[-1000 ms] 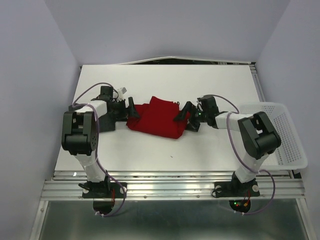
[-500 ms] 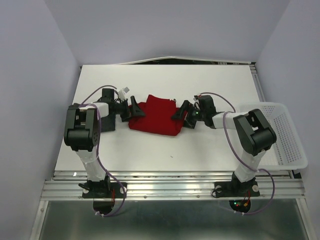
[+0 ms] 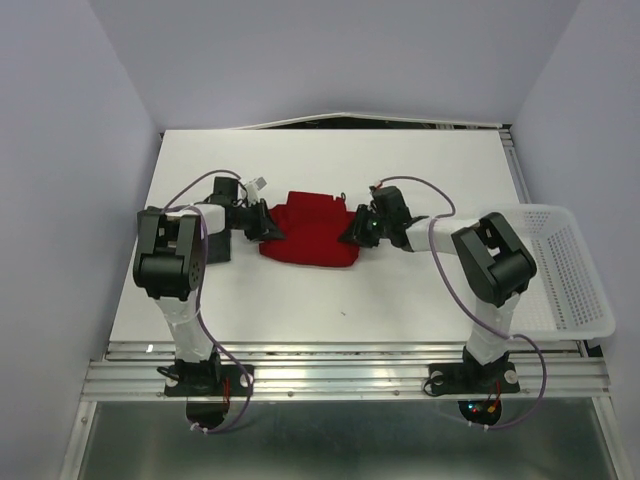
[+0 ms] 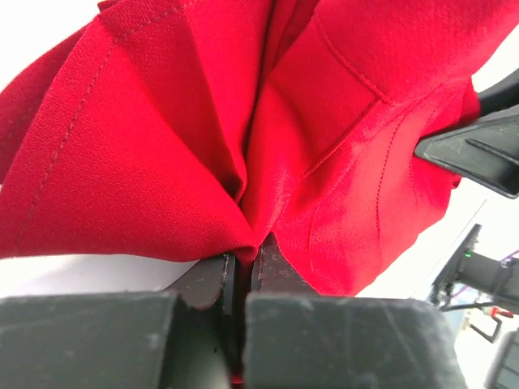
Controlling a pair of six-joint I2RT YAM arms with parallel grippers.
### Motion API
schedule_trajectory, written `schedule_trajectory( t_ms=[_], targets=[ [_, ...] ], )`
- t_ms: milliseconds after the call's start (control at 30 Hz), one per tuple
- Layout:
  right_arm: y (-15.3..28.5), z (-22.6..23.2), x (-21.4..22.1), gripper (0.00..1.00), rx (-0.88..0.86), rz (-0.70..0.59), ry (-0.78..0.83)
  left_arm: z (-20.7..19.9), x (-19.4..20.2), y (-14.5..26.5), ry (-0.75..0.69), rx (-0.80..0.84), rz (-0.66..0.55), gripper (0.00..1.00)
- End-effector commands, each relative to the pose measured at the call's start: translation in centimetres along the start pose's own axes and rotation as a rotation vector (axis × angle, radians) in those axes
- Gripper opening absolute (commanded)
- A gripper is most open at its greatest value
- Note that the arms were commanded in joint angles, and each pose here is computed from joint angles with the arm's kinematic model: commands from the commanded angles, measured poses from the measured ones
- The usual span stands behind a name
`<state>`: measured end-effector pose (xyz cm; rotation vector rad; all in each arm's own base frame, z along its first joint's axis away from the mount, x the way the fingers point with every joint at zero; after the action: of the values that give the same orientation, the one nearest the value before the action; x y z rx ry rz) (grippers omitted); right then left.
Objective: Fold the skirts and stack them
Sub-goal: Neatly place the folded skirt to the corner
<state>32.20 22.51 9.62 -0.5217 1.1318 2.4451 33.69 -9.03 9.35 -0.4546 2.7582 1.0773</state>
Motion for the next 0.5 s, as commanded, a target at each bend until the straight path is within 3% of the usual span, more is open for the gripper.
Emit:
schedule_trajectory(
  t_ms=[0, 33, 133, 467],
  targets=[
    [-0.7, 0.9, 0.1, 0.21, 0.102, -0.001, 0.147, -1.2, -0.1, 1.1, -0.101, -0.102, -0.032, 0.00],
    [-0.8, 1.5, 0.0, 0.12, 0.104, -0.006, 0.168, -1.9, -0.7, 1.8, -0.150, -0.119, -0.068, 0.00],
    [-1.0, 3.4, -1.2, 0.02, 0.084, -0.041, 0.235, -3.2, -1.4, 3.5, -0.212, -0.199, -0.117, 0.00],
    [-3.1, 9.7, -4.7, 0.01, 0.010, -0.152, 0.361, -7.3, -2.8, 10.7, -0.438, -0.406, -0.341, 0.00]
  ],
)
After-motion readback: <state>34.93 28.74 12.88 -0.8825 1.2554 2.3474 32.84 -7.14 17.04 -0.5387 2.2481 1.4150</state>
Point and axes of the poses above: each gripper's point midway between its finger pads, its own y axis back along the fingers, its own z axis along the line the jaws close on, x = y × z, the point moved 10 cm from there along y, back along the fingers, and after that the axes turned 8 degrees about y, right-handed, at the moved point
